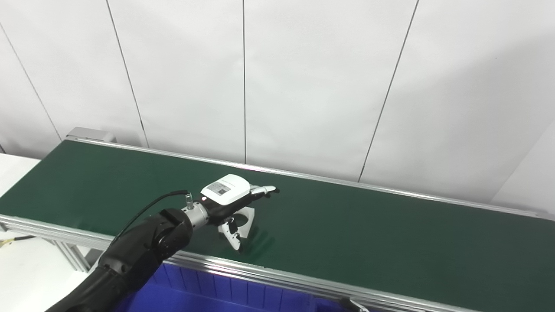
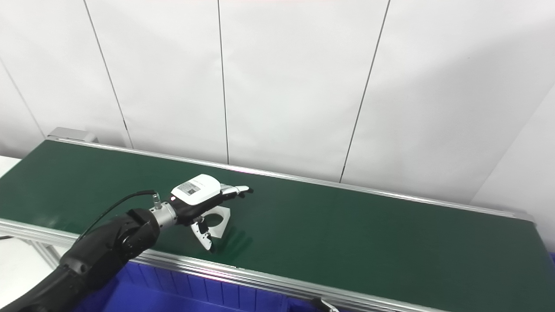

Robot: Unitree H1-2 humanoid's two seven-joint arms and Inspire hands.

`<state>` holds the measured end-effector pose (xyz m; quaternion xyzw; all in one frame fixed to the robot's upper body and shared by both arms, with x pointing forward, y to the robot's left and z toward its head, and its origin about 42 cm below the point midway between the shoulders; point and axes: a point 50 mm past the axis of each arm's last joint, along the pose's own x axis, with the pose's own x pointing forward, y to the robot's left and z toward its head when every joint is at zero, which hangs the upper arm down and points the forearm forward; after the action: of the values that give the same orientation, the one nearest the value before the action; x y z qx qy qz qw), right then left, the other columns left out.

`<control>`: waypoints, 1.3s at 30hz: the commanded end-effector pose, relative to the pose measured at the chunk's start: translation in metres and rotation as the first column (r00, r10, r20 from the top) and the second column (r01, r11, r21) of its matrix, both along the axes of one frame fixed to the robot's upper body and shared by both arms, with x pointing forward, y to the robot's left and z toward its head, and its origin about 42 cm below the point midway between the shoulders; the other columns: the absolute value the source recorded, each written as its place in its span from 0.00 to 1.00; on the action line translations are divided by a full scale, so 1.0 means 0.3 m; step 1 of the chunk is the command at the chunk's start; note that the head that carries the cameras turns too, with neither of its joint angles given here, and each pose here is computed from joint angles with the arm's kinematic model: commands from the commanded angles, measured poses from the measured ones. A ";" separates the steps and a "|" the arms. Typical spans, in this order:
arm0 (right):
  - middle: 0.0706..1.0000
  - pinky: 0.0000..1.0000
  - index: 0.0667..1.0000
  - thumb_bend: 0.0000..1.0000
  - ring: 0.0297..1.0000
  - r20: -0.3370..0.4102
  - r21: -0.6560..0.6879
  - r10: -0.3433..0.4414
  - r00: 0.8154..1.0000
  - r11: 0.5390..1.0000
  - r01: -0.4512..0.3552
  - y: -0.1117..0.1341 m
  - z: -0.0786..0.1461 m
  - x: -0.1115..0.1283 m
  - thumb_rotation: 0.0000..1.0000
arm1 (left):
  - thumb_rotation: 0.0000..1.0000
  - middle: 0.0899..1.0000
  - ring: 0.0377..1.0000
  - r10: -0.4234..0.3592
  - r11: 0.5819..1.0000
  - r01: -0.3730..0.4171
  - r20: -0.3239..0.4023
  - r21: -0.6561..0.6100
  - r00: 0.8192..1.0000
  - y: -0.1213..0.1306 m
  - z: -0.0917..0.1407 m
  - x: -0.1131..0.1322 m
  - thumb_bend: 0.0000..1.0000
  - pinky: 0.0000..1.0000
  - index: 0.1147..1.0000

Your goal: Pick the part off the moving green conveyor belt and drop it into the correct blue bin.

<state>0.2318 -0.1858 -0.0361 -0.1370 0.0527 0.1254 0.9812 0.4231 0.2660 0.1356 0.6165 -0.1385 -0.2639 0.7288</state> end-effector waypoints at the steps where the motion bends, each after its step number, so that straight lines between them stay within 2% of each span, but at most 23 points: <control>1: 0.82 0.70 0.82 0.98 0.76 -0.017 0.000 0.022 1.000 1.000 -0.022 0.006 -0.009 -0.020 0.91 | 0.00 0.83 0.79 0.008 1.000 -0.008 0.069 -0.007 0.998 -0.015 0.093 0.071 1.00 0.74 0.92; 5: 0.82 0.71 0.82 0.99 0.77 -0.022 0.005 0.028 0.999 1.000 -0.028 0.009 -0.010 -0.022 0.92 | 0.00 0.84 0.78 0.043 0.999 -0.042 0.045 -0.018 0.998 -0.036 0.089 0.100 1.00 0.72 0.92; 13: 0.81 0.70 0.82 1.00 0.76 -0.019 0.000 0.030 0.999 1.000 -0.030 0.022 -0.012 -0.022 0.92 | 0.00 0.85 0.82 0.003 1.000 -0.003 0.043 0.003 0.999 -0.162 0.091 0.163 1.00 0.79 0.91; 19: 0.81 0.70 0.82 1.00 0.76 -0.020 0.011 0.030 0.999 0.999 -0.030 0.032 -0.011 -0.025 0.91 | 0.01 0.85 0.82 -0.007 0.998 0.003 0.071 0.065 0.997 -0.216 0.095 0.185 1.00 0.78 0.89; 30: 0.81 0.70 0.82 0.97 0.76 0.004 0.010 0.032 0.999 0.999 -0.032 0.052 0.001 -0.037 0.91 | 0.04 0.83 0.81 -0.007 0.979 0.001 0.031 0.204 0.999 -0.218 0.058 0.216 1.00 0.77 0.85; 39: 0.81 0.70 0.82 0.96 0.76 0.001 0.023 0.034 0.999 0.999 -0.034 0.054 0.004 -0.038 0.90 | 0.03 0.81 0.80 -0.004 0.973 0.005 -0.008 0.232 1.000 -0.173 0.044 0.200 1.00 0.76 0.83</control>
<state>0.2243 -0.1714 -0.0340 -0.1267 0.0460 0.1363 0.9815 0.4713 0.1972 0.1274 0.6789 -0.1039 -0.3002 0.6620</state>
